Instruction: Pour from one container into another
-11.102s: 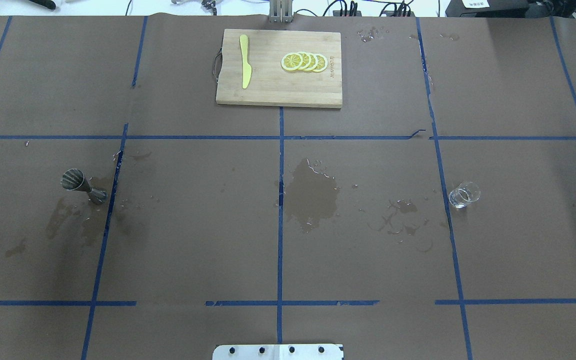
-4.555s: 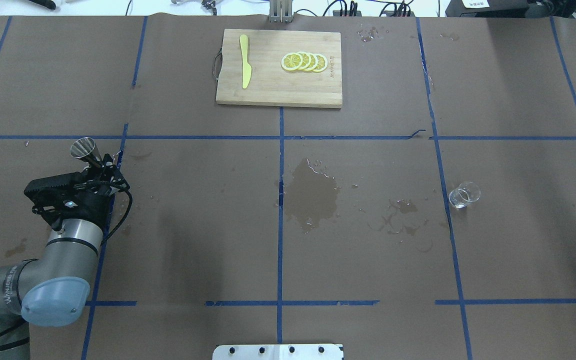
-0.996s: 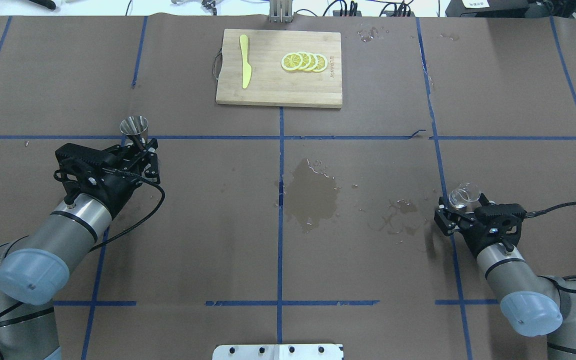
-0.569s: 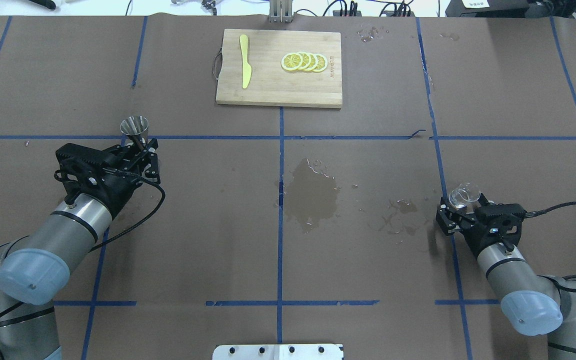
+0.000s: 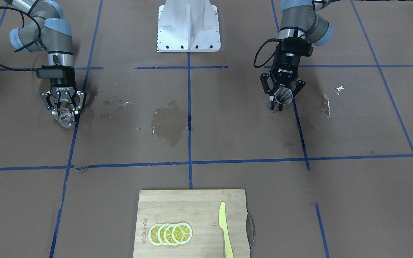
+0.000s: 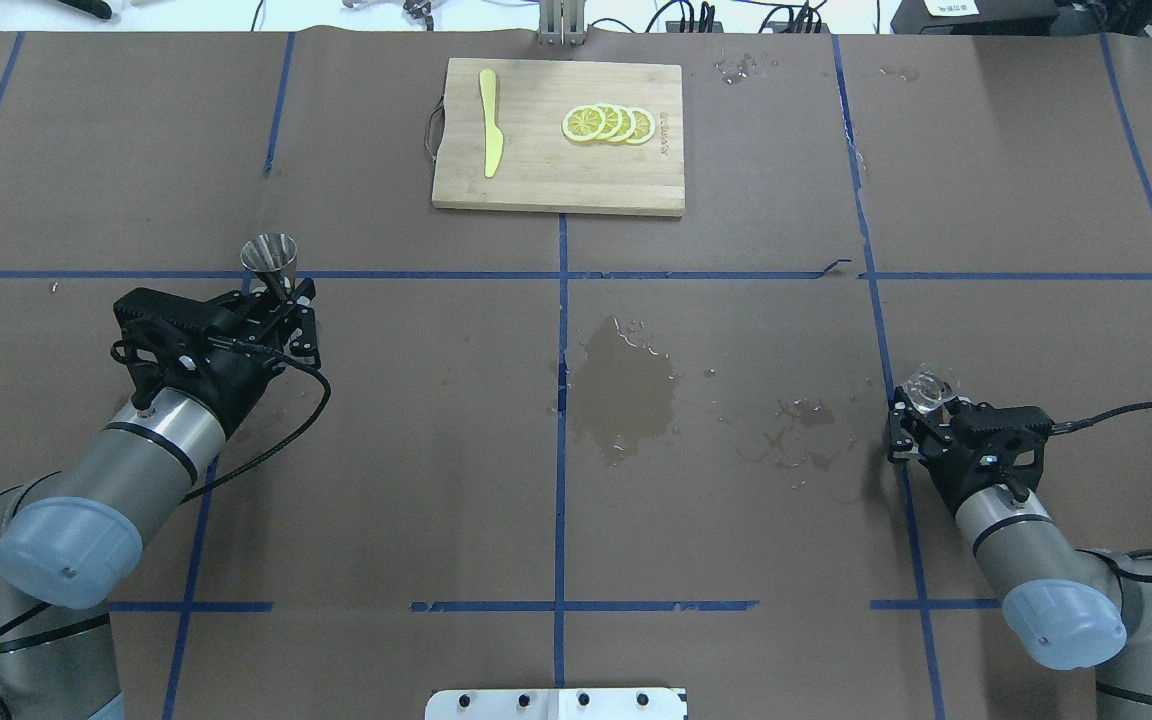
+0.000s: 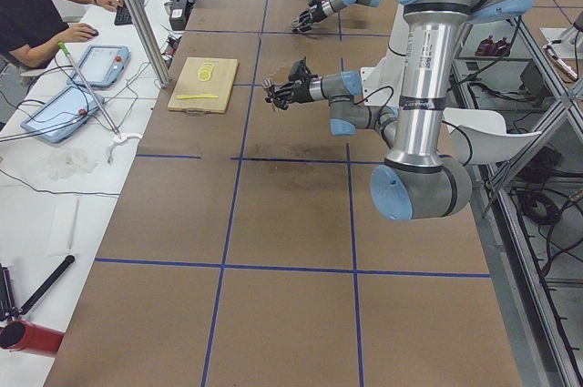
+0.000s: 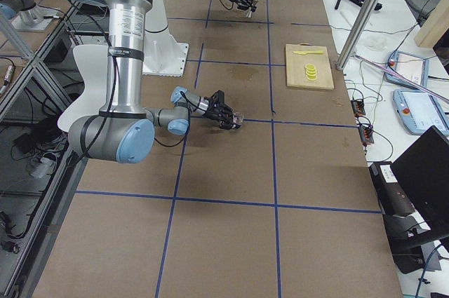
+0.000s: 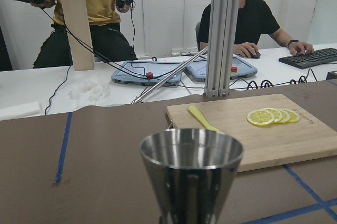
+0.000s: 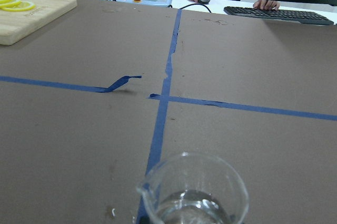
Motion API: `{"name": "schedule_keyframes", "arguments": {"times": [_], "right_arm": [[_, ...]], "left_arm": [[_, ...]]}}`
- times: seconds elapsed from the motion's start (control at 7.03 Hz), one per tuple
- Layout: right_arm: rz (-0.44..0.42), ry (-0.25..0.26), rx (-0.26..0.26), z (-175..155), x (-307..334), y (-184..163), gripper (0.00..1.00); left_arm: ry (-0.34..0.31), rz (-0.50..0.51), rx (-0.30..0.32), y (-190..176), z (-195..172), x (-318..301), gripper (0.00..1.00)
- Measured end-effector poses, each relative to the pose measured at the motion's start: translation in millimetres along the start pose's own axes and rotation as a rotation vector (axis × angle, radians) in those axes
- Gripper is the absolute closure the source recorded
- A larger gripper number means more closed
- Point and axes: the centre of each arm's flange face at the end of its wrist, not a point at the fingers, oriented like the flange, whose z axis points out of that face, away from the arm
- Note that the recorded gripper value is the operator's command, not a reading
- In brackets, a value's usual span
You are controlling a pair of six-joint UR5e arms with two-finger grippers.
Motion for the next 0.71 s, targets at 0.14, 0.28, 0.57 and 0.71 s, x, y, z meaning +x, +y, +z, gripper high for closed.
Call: {"name": "schedule_keyframes", "arguments": {"times": [0.14,0.28,0.57,0.71], "right_arm": [[0.006,-0.012,0.0,-0.6,0.8,-5.0,1.0],[0.002,-0.03,-0.005,-0.6,3.2,-14.7,1.0],[-0.061,-0.066,-0.001,-4.9,0.3,-45.0,1.0],[-0.112,-0.091,0.006,-10.2,-6.8,-65.4,1.0]], "left_arm": [[0.0,-0.001,0.0,-0.2,0.0,0.3,1.0],[0.001,-0.001,0.001,-0.5,0.0,0.9,1.0],[0.015,-0.008,-0.001,-1.2,-0.7,9.0,1.0],[0.04,-0.018,-0.009,-3.2,-0.3,21.5,1.0]]}}
